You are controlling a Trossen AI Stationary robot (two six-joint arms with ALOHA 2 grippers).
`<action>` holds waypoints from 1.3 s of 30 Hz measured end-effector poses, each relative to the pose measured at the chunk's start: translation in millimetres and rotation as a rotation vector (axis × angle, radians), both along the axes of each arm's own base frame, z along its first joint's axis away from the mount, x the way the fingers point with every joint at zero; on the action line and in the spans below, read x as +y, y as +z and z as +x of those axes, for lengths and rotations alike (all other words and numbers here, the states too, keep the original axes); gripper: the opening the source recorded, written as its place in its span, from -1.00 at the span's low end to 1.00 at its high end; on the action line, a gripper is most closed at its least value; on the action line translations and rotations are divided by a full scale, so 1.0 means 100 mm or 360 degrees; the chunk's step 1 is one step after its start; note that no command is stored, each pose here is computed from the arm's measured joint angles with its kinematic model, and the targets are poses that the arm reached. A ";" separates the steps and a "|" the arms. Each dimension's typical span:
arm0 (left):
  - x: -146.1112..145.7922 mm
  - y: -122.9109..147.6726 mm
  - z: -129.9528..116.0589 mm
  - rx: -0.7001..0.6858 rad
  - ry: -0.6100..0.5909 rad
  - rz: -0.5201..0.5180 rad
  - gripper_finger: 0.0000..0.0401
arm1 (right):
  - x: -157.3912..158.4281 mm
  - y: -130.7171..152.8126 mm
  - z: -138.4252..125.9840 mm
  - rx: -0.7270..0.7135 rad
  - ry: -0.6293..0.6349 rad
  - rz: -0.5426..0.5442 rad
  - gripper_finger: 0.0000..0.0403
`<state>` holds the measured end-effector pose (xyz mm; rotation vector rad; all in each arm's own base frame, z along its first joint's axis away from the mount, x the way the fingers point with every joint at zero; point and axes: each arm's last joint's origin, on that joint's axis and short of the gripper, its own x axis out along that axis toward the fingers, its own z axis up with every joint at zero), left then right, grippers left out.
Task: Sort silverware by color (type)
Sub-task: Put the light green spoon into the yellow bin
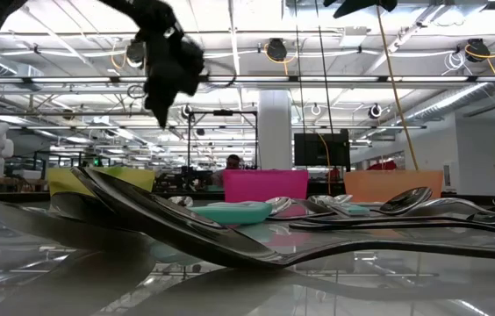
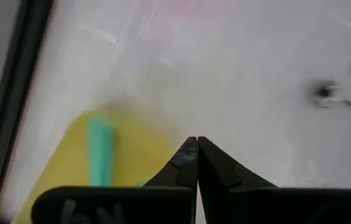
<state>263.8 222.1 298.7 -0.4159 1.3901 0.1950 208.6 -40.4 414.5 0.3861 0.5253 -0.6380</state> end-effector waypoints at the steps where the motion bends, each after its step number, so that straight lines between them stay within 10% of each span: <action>1: -0.09 0.03 0.08 -0.0015 -0.0038 0.0005 -0.97 | 0.00 -0.02 0.00 0.0023 -0.0020 0.0028 -0.15; 12: -1.26 0.08 0.71 -0.0031 -0.0103 -0.0182 -0.97 | 0.03 -0.22 -0.12 0.0297 -0.0191 0.0352 -0.15; 19: -1.95 0.09 0.88 -0.0015 -0.0037 -0.0241 -0.91 | 0.05 -0.28 -0.20 0.0552 -0.0059 0.0252 -0.15; 30: -2.64 0.10 0.98 -0.0082 0.0371 -0.0186 -0.39 | 0.17 -0.33 -0.32 0.0778 0.0187 0.0380 -0.15; 39: -3.12 0.11 0.98 -0.0228 0.0624 -0.0080 -0.32 | 0.34 -0.30 -0.36 0.0773 0.0383 0.0305 -0.15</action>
